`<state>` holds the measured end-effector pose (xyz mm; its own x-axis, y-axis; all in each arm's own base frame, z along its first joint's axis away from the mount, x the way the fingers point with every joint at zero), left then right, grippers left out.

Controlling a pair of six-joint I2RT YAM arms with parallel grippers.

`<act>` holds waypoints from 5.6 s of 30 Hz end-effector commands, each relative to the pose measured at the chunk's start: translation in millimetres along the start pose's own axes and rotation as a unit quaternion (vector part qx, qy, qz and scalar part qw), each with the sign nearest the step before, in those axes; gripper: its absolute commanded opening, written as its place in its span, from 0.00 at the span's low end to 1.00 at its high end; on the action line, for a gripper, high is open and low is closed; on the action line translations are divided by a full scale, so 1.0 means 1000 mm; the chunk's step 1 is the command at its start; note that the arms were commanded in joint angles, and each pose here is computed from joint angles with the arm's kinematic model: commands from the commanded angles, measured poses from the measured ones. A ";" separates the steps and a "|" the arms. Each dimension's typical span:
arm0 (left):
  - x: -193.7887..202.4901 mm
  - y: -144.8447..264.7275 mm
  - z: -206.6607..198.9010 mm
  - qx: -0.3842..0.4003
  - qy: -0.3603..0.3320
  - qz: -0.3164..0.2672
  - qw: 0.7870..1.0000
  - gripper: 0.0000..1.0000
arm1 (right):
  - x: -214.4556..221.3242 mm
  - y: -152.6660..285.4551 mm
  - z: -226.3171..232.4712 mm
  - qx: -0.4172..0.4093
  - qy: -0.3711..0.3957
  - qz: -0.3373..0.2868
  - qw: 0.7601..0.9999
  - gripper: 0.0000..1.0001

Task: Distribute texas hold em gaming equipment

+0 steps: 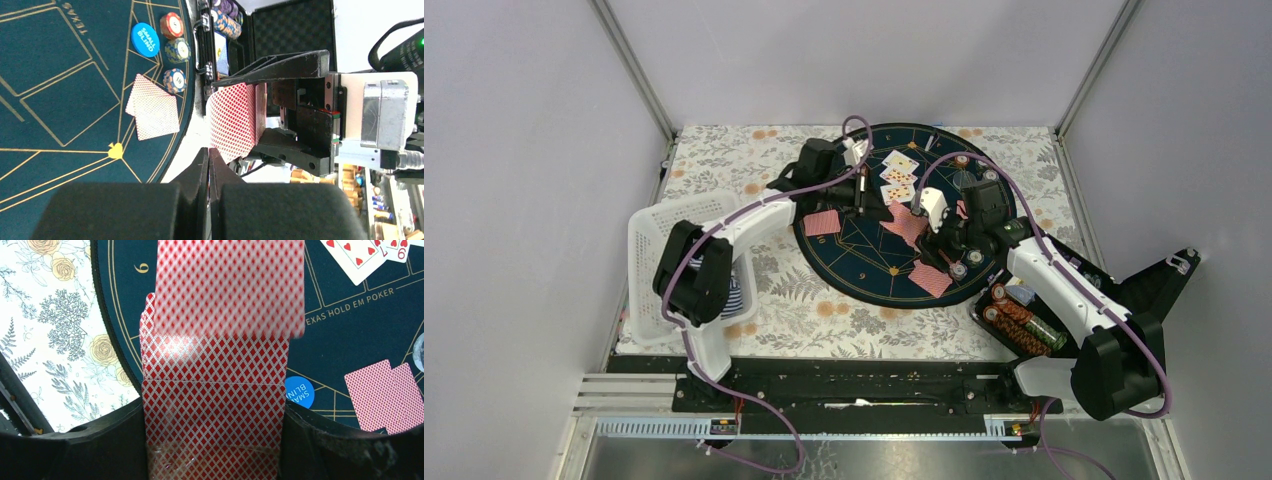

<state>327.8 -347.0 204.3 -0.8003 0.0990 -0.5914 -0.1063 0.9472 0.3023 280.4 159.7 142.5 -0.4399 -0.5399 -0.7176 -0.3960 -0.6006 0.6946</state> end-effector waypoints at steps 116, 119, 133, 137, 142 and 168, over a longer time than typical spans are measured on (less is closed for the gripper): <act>0.017 -0.029 -0.014 -0.041 -0.063 0.029 0.997 0.28 | -0.028 0.011 0.011 -0.016 0.042 -0.059 0.997 0.00; 0.013 -0.025 -0.012 -0.046 -0.060 0.023 0.997 0.26 | -0.028 0.012 0.011 -0.015 0.042 -0.061 0.997 0.00; 0.003 -0.006 -0.006 -0.056 -0.054 -0.006 0.997 0.06 | -0.027 0.011 0.007 -0.006 0.040 -0.057 0.998 0.00; -0.012 0.012 -0.002 -0.061 -0.052 -0.049 0.996 0.00 | -0.027 0.011 0.005 0.001 0.039 -0.055 0.998 0.00; -0.031 0.031 0.023 -0.083 -0.026 -0.100 0.991 0.00 | -0.027 0.010 0.003 0.004 0.037 -0.054 0.998 0.00; 0.005 -0.053 0.131 -0.141 0.077 -0.083 0.984 0.01 | -0.023 0.005 -0.005 0.019 0.027 -0.043 0.999 0.00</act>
<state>385.3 -349.8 76.4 -0.8765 -0.0860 -0.4737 -0.3239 0.8334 0.4478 283.1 160.2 149.0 -0.4013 -0.5371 -0.7419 -0.4252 -0.6082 0.6703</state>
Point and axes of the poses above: each gripper's point midway between its finger pads, its own y axis back along the fingers, its own z axis along the line the jaws close on, x = y × z, the point moved 1 cm from there along y, back along the fingers, and after that the axes turned 10 degrees about -y, right-handed, at the moved point
